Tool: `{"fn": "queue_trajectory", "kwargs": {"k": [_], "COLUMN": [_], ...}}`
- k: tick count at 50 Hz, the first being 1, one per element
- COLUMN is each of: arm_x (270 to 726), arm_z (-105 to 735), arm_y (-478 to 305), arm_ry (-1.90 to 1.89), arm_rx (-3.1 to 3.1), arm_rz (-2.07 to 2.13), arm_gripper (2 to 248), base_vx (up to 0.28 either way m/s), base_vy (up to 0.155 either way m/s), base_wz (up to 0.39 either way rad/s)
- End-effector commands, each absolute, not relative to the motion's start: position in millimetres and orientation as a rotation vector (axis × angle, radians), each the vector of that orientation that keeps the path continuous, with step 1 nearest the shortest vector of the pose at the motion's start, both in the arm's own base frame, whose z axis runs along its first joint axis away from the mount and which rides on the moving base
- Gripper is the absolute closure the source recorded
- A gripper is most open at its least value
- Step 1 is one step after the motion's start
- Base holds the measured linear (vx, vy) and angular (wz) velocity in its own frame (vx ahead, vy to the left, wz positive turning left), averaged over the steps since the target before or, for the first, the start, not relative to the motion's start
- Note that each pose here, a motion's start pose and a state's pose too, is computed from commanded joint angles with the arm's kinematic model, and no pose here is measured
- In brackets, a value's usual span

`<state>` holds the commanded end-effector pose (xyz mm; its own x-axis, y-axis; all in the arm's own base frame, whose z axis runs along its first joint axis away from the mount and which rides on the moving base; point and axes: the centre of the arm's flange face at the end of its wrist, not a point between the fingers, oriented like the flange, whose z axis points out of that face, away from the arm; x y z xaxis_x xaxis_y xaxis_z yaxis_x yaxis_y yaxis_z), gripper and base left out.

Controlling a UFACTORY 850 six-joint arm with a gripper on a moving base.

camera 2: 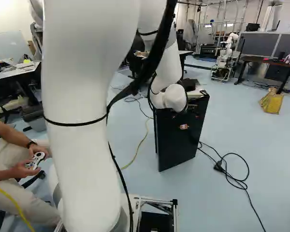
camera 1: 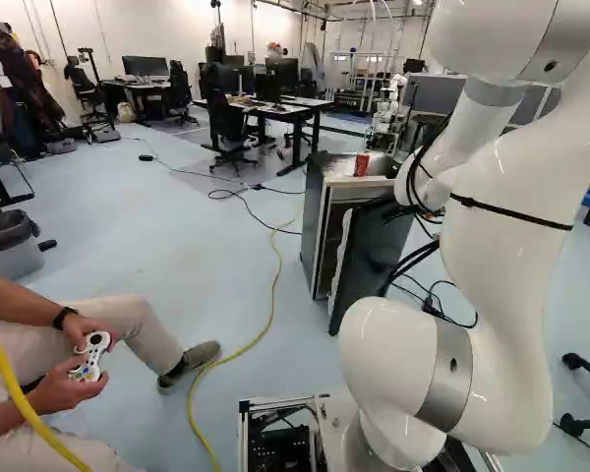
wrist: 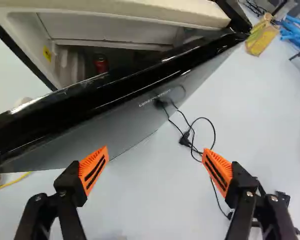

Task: Grab a drink from the fridge

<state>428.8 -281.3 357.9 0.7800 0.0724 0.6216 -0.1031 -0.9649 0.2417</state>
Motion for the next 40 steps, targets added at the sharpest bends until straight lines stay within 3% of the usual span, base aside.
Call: {"fn": "queue_trajectory", "kwargs": {"k": [40], "arm_x": [438.7], "arm_z": [355.3], "arm_y": [-271.5], "arm_ry": [0.044], "arm_rx": [2.714], "arm_rz": [0.979], "arm_gripper": [3], "base_vx": [0.000], "base_vy": [0.000], "base_wz": [0.000]}}
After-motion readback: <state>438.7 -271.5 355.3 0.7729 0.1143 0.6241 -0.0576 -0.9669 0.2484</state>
